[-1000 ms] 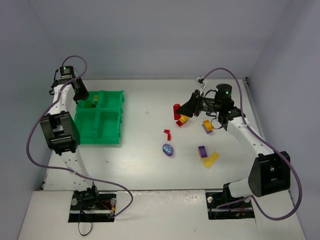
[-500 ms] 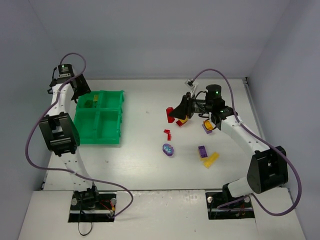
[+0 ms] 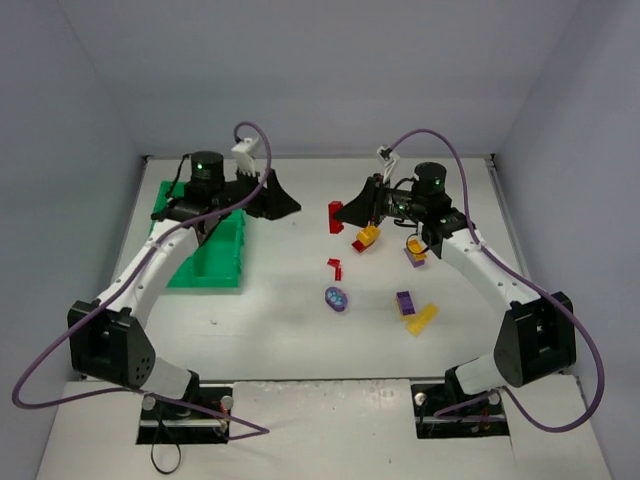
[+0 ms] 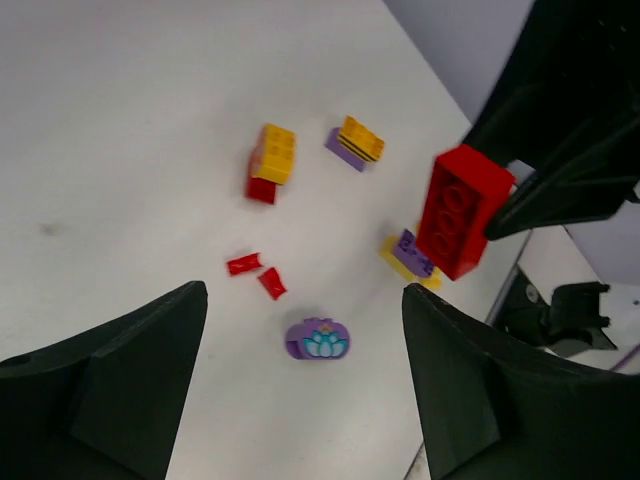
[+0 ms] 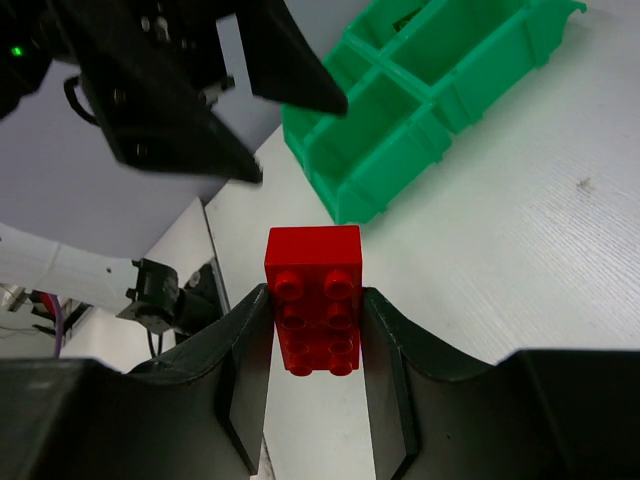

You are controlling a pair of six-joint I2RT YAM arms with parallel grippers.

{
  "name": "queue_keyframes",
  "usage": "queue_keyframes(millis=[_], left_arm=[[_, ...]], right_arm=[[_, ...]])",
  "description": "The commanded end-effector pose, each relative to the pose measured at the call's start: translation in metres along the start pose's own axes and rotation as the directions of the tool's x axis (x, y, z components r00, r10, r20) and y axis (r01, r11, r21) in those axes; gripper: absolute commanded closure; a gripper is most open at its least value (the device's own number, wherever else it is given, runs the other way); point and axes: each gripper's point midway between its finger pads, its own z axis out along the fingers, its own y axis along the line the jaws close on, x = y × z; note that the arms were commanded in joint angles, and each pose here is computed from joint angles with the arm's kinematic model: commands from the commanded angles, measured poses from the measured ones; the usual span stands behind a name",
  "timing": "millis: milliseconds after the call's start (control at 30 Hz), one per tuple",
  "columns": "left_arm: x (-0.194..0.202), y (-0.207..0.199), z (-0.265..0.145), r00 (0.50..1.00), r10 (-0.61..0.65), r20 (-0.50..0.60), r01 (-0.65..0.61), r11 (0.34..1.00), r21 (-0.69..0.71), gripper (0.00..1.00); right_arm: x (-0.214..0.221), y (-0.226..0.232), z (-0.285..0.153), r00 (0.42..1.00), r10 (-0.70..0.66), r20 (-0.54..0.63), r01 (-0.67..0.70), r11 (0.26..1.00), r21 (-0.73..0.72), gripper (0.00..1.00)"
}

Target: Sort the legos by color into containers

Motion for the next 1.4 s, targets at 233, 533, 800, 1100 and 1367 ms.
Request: queue_keyframes(millis=[233,533,800,1100,1367], left_arm=[[0.005,-0.105,0.010,0.979,0.196,0.047,-0.201,0.968,0.151,0.26],[0.001,-0.112,0.020,0.975,0.212,0.072,-0.216,0.974,0.060,0.26],[-0.016,-0.106,0.027,0.973,0.196,0.124,-0.193,0.980,-0.039,0.27],[-0.010,-0.111,0.045,0.979,0.183,0.093,-0.183,0.983,-0.011,0.34],[-0.012,-0.112,0.049,0.978,0.187,0.096,-0.186,0.982,-0.019,0.67]], right_arm=[[-0.060,0.061,-0.003,0.985,-0.073,0.155,0.086,0.993,-0.081,1.00],[-0.062,0.058,-0.001,0.984,-0.052,0.173,0.057,0.998,-0.028,1.00],[-0.061,0.051,0.001,0.983,-0.044,0.178,0.044,0.999,0.005,1.00],[-0.063,0.047,0.003,0.982,-0.042,0.183,0.039,0.999,0.020,1.00],[-0.061,0.043,0.004,0.983,-0.039,0.179,0.034,0.999,0.031,1.00]])
